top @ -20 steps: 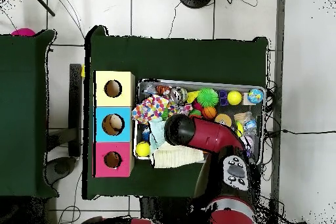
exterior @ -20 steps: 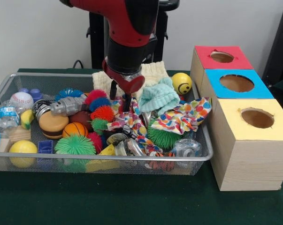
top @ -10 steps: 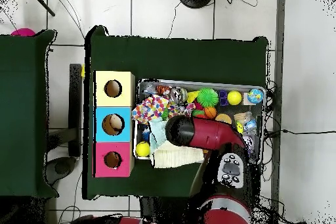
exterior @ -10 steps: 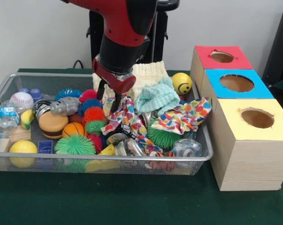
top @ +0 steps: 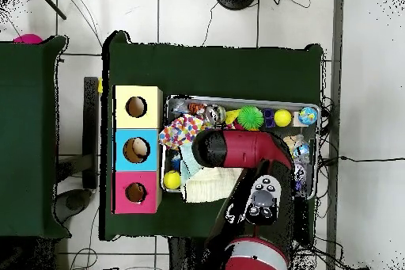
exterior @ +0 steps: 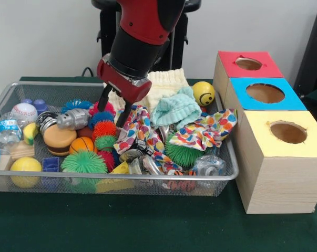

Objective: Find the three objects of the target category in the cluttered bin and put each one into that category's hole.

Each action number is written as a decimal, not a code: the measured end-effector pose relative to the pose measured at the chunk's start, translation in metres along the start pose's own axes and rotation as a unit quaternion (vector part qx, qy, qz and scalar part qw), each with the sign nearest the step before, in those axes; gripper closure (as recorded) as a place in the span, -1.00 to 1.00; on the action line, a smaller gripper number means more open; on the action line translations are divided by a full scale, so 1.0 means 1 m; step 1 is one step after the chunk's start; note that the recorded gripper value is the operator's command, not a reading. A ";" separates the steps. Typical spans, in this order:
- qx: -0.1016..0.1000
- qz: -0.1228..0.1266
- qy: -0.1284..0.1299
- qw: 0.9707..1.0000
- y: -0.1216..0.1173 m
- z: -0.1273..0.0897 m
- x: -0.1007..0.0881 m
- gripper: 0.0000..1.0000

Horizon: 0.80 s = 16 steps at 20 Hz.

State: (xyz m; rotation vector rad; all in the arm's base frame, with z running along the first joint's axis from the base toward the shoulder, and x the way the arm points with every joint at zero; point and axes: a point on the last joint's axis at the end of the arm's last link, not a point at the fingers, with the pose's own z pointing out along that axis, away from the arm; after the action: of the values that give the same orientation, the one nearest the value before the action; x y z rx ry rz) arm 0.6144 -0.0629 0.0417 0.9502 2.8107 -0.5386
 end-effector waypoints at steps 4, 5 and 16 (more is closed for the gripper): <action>0.023 -0.007 -0.001 1.000 -0.003 -0.013 -0.032 -1.00; 0.030 -0.009 0.002 1.000 -0.004 -0.016 -0.037 -1.00; 0.060 -0.032 0.009 0.998 -0.034 -0.043 -0.116 -1.00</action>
State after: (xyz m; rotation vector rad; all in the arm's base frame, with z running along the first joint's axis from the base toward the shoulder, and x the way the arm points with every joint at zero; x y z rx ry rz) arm 0.6860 -0.1376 0.1179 0.8927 2.8618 -0.7173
